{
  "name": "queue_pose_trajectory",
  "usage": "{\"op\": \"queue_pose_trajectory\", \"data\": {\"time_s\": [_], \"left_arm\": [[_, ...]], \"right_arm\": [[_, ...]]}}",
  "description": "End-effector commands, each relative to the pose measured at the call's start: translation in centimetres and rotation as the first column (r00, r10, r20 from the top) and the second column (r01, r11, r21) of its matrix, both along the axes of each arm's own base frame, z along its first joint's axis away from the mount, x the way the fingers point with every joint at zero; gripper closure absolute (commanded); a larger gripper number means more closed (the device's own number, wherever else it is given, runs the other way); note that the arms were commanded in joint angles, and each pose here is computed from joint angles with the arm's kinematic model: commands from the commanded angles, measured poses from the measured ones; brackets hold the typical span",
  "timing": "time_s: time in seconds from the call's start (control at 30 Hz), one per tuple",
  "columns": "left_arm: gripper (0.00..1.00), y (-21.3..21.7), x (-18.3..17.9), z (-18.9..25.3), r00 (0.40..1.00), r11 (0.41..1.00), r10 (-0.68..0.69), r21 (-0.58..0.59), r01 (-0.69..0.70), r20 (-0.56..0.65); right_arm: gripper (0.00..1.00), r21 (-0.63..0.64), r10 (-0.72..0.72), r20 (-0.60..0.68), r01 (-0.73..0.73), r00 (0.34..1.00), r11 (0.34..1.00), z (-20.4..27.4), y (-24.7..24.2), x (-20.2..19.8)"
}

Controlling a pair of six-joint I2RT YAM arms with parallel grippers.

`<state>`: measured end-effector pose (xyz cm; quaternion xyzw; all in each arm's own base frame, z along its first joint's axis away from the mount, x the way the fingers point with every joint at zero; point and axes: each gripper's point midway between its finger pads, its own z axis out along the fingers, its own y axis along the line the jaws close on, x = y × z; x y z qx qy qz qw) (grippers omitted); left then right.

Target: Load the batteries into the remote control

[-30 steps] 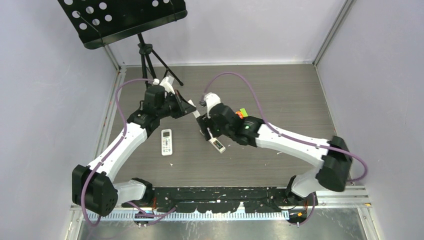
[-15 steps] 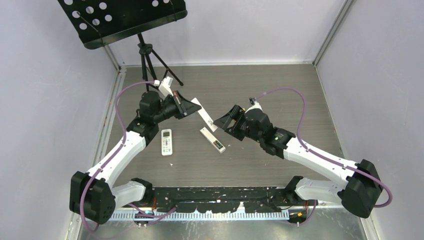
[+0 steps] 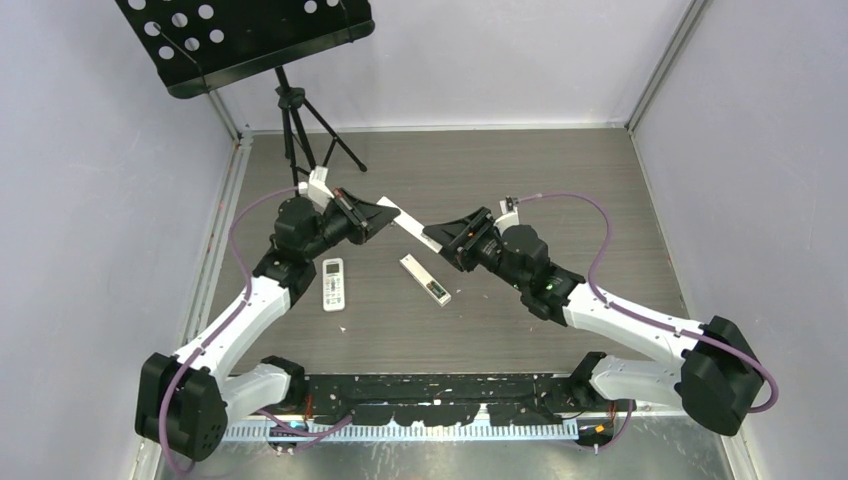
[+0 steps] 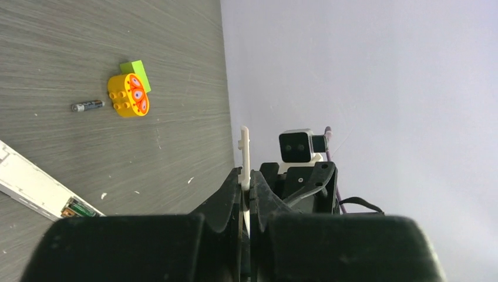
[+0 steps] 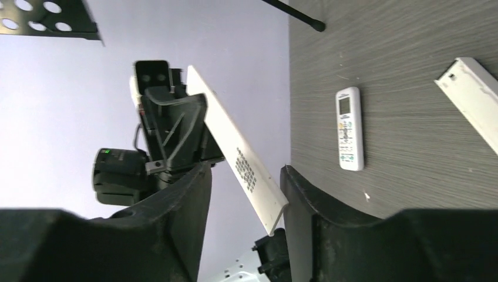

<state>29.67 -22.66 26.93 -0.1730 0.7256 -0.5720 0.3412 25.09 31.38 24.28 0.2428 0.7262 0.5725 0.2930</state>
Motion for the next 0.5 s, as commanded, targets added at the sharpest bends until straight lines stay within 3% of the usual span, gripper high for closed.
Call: {"op": "queue_pose_trajectory", "data": {"time_s": [0.0, 0.13, 0.27, 0.3, 0.4, 0.47], "left_arm": [[1.00, 0.4, 0.0, 3.0, 0.999, 0.994, 0.036, -0.107, -0.032, 0.035], [1.00, 0.4, -0.1, 3.2, 0.999, 0.993, 0.034, -0.112, -0.030, 0.036], [0.98, 0.5, -0.1, 2.7, 0.999, 0.996, 0.037, -0.088, -0.034, 0.031], [0.90, 0.5, -0.1, 2.5, 0.999, 0.997, 0.038, -0.072, -0.036, 0.029], [0.46, 1.2, 0.0, 0.8, 0.998, 0.997, 0.057, 0.046, -0.059, 0.039], [0.30, 2.7, 0.2, -2.7, 0.994, 0.968, 0.106, 0.227, -0.104, 0.000]], "right_arm": [[0.55, 0.124, -0.020, 0.069, 0.012, 0.997, 0.992, 3.9, 0.0, 0.2], [0.72, 0.142, -0.015, 0.059, 0.007, 0.998, 0.990, 4.0, 0.3, 0.3], [0.98, 0.133, -0.017, 0.043, 0.011, 0.999, 0.991, 3.5, 0.2, 0.3], [0.99, 0.124, -0.022, 0.039, 0.017, 0.999, 0.992, 3.3, 0.1, 0.4], [1.00, 0.053, -0.038, 0.023, 0.037, 0.999, 0.998, 1.9, -0.7, 0.5], [1.00, -0.039, -0.053, 0.021, 0.054, 0.998, 0.998, 0.8, -1.6, 0.5]]}}
